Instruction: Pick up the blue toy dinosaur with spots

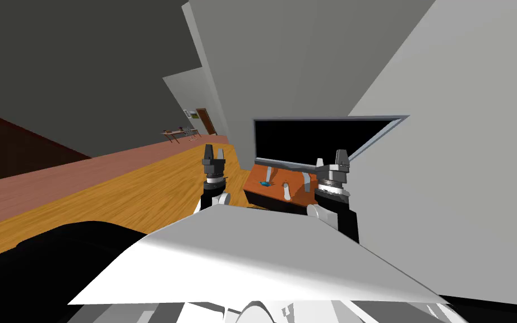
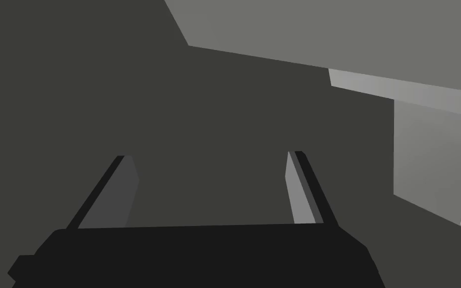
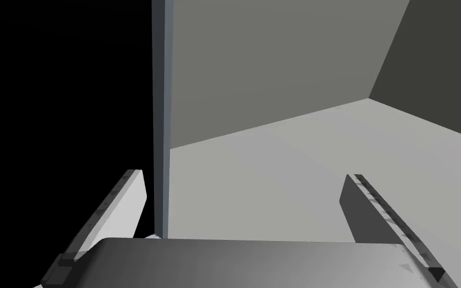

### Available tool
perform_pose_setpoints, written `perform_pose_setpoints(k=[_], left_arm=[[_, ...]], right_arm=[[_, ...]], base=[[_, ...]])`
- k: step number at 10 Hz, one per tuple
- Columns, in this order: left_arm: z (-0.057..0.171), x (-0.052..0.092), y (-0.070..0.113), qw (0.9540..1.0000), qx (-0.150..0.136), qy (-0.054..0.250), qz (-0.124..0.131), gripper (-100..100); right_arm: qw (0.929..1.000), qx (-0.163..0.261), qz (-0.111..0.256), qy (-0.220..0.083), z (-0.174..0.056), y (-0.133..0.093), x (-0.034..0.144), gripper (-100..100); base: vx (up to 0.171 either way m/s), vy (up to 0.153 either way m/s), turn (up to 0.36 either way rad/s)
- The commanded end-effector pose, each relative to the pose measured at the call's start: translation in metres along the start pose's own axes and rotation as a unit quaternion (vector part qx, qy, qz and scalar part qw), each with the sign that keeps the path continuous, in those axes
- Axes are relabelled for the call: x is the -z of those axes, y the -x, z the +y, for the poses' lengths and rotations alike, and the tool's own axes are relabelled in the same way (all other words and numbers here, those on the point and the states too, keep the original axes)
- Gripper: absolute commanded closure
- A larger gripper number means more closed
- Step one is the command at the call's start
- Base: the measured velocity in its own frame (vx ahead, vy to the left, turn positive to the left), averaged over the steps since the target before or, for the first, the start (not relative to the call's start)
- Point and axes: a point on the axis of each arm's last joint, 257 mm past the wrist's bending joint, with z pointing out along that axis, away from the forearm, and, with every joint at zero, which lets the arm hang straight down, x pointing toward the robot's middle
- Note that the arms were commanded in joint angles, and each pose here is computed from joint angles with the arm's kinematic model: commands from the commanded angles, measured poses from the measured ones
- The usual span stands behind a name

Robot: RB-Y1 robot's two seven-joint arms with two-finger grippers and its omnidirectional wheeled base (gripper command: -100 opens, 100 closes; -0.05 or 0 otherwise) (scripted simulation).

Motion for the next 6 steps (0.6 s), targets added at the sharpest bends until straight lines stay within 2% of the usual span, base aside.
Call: perform_pose_setpoints(k=[1,4,6], left_arm=[[0.0,0.0,0.0,1.0,0.0,0.0,0.0,0],[0.0,0.0,0.0,1.0,0.0,0.0,0.0,0],[0.0,0.0,0.0,1.0,0.0,0.0,0.0,0]], right_arm=[[0.9998,0.005,0.018,0.007,0.001,-0.008,-0.001,-100],[0.9983,0.011,0.055,0.018,-0.001,-0.026,-0.002,-100],[0.9959,0.015,0.087,0.023,-0.007,-0.042,-0.002,-100]], base=[[-0.084,-0.028,0.143],[-0.163,-0.068,0.185],[-0.206,-0.075,0.251]])
